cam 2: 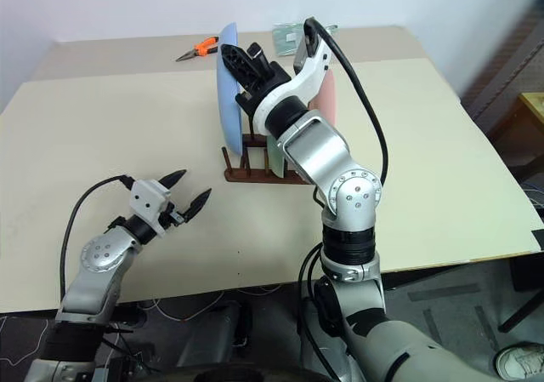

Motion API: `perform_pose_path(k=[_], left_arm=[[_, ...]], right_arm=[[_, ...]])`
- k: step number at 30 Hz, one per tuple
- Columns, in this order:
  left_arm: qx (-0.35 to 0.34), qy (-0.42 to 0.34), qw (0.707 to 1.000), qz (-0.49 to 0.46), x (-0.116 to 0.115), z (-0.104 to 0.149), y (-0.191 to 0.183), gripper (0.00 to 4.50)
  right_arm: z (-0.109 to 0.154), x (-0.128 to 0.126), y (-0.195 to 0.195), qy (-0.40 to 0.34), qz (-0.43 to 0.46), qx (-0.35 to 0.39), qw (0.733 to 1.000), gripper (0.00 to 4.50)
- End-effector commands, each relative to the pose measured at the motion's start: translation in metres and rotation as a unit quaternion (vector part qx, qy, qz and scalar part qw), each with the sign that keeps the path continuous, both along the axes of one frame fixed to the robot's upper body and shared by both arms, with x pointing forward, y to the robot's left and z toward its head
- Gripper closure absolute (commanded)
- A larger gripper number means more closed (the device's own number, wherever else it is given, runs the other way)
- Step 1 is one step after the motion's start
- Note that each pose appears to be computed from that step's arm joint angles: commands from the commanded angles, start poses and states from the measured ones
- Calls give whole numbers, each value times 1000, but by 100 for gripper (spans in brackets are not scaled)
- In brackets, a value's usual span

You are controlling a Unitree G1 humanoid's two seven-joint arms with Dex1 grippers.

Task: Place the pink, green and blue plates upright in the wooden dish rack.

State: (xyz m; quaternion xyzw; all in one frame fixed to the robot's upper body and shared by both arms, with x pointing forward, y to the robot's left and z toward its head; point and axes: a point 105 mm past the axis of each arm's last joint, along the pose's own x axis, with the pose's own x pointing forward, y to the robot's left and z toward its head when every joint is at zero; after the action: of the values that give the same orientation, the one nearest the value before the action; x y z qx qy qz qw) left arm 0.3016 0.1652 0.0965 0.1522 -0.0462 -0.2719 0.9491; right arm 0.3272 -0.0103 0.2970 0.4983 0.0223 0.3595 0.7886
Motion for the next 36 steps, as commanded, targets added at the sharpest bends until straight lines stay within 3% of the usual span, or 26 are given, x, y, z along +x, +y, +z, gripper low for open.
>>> perform_pose_path(k=[1,2,5,11,17,21,24,26,30,33,36], left_arm=[[-4,-13,1000,-22,-3,10,-10,91],[-4,-13,1000,-23,-3,10,-10,91],[-4,-12,1000,-28,-3,10,-14,91],[-4,-10,999,-33,-3,10,-17,91],[-5,-8,999,-38,-4,12,-20,91],[-5,-10,999,-37,-3,13,-21,91],[-3,-14,999,-32,-1,14,-20,91],[-2,-16,1000,-25,1,14,-17,91],[-9,-21,1000,-7,5,16,-14,91],[-19,-22,999,16,9,17,-4,91],[-13,-24,999,40,14,15,6,91]], right_arm=[[8,1,-3,-10,-13,10,1000,445],[8,1,-2,-9,-14,10,1000,445],[8,3,-2,-14,-18,5,1000,358],[17,4,-2,-53,-39,-29,997,51],[43,-3,-6,-147,-57,-78,984,51],[69,-12,-26,-251,-91,-127,955,51],[85,-16,-69,-345,-175,-215,897,51],[82,-7,-115,-354,-253,-290,852,51],[49,10,-198,-289,-346,-414,791,51],[-22,15,-246,-198,-337,-530,753,51],[-93,8,-258,-144,-270,-597,742,51]])
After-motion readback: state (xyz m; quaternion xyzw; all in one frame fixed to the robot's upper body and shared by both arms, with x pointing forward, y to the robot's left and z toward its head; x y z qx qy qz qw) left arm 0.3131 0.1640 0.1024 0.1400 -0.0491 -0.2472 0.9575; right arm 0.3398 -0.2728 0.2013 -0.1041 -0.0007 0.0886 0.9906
